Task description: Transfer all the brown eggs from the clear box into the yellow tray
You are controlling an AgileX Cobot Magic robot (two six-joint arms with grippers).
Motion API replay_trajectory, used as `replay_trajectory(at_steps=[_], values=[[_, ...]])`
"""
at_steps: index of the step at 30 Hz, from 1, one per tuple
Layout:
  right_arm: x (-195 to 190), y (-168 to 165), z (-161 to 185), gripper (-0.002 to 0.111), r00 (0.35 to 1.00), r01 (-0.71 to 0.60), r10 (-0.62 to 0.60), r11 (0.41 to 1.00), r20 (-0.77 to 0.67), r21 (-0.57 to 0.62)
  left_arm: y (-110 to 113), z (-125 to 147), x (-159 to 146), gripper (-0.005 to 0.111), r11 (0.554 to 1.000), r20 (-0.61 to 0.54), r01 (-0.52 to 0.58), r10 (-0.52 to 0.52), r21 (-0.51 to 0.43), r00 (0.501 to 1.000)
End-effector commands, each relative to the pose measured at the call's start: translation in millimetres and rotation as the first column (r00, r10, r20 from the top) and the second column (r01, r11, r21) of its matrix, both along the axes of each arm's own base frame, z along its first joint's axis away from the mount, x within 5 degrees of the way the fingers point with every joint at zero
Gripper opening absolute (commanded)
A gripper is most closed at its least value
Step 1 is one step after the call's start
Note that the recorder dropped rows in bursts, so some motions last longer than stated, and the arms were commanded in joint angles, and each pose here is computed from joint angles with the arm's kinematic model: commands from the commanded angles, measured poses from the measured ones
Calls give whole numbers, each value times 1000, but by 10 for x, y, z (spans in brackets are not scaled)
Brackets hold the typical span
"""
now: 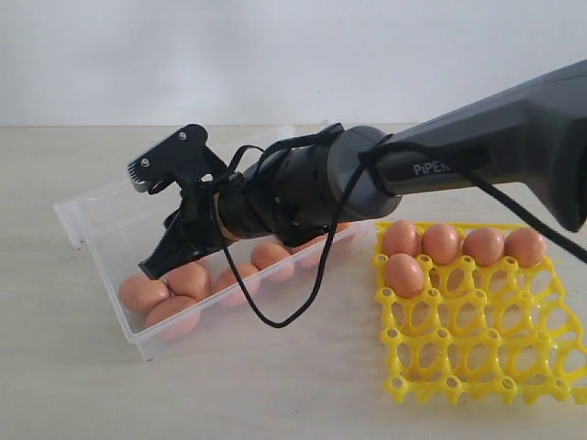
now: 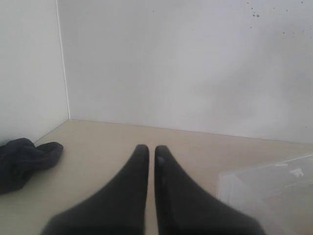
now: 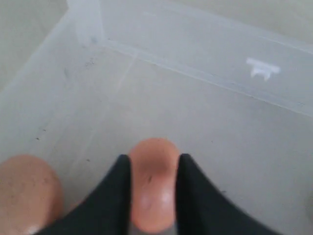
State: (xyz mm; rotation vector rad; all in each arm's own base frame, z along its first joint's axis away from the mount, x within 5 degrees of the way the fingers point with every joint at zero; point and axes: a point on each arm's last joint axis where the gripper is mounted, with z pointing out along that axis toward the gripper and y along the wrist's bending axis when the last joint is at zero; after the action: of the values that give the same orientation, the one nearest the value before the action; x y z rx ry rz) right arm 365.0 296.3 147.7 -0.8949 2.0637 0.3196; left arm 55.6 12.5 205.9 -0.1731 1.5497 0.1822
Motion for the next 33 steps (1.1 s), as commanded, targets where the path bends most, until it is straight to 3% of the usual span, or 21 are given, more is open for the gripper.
replay_trajectory(at_steps=[1,10,12,16,18,22,27,33], values=[[-10,-83,18,0,998,49,-48,998,30,-34,0,25,-5,4,1000,19,-1,1,7,1000],[57,-164,17,2,986,145,-138,987,88,-71,0,26,-5,4,1000,20,-1,1,7,1000],[56,-163,17,11,987,139,-132,987,91,-76,0,26,-5,4,1000,20,-1,1,7,1000],[52,-158,15,48,988,133,-127,988,87,-74,0,26,-5,4,1000,20,-1,1,7,1000],[60,-169,19,58,986,146,-138,986,96,-79,0,26,-5,4,1000,20,-1,1,7,1000],[82,-198,28,60,978,187,-178,979,112,-79,0,26,-5,4,1000,20,-1,1,7,1000],[49,-174,2,60,972,236,-236,972,1,8,0,26,-5,4,1000,20,-1,1,7,1000],[38,-147,-173,60,977,210,-211,978,-37,-11,0,26,-5,4,1000,20,-1,1,7,1000]])
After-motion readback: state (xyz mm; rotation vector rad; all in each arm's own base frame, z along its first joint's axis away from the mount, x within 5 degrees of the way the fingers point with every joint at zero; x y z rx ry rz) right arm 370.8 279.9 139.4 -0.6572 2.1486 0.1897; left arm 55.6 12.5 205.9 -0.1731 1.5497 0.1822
